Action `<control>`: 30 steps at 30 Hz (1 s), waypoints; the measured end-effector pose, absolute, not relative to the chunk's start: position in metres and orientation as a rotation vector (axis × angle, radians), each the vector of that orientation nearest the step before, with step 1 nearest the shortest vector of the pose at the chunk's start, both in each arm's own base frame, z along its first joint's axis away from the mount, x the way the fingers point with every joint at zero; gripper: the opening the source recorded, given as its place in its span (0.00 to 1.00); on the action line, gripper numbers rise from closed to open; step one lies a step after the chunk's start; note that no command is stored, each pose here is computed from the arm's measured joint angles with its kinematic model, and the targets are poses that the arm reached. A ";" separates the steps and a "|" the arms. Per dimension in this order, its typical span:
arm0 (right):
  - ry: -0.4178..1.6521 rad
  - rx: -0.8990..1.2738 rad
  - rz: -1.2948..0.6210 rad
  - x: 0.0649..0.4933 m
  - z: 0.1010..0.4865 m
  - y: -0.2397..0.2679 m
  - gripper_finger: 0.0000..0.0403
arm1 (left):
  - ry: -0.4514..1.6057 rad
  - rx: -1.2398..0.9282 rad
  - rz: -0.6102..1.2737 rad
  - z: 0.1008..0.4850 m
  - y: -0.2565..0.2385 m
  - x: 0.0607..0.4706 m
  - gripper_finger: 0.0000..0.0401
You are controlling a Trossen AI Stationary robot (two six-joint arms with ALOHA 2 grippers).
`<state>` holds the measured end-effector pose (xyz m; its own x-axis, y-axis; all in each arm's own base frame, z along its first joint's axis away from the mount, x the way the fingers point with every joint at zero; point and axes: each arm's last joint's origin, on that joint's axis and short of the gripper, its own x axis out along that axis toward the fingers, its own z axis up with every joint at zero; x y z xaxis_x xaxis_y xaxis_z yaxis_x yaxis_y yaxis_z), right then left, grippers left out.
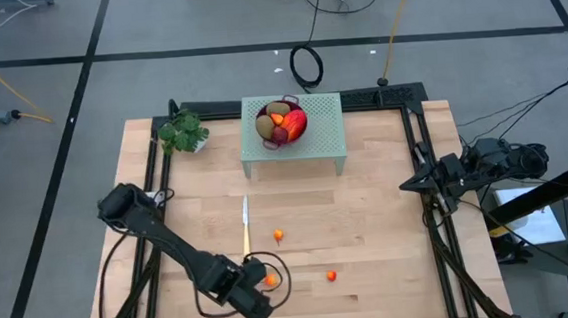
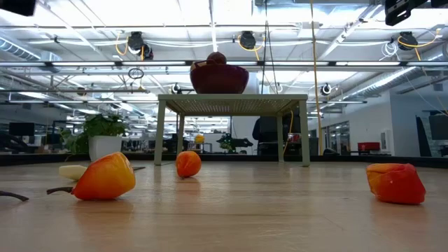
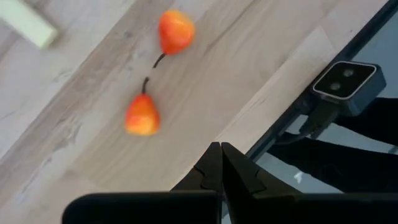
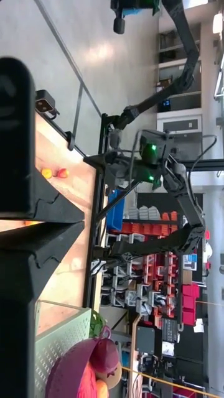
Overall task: Pick & Place Fruit
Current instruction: Put the pear into the strainer bowl on the shelf
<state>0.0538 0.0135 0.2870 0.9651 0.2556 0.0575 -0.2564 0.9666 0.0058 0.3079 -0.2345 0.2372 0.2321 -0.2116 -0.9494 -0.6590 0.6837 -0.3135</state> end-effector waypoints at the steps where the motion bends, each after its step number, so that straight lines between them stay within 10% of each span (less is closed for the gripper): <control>1: -0.056 0.013 0.259 0.054 0.287 0.013 0.00 | 1.345 -0.798 0.364 0.235 -0.236 0.310 0.00; 18: -0.063 -0.032 0.257 0.054 0.287 0.013 0.00 | 1.424 -0.772 0.424 0.222 -0.234 0.311 0.08; 30: -0.063 -0.032 0.257 0.054 0.287 0.013 0.00 | 1.341 -0.769 0.516 0.218 -0.231 0.312 0.54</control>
<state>0.0537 0.0134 0.2871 0.9652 0.2550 0.0580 -0.2531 0.9666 -0.0395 0.3115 -0.2308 0.2182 0.1771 -0.0949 -0.9796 -0.7268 0.6585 -0.1953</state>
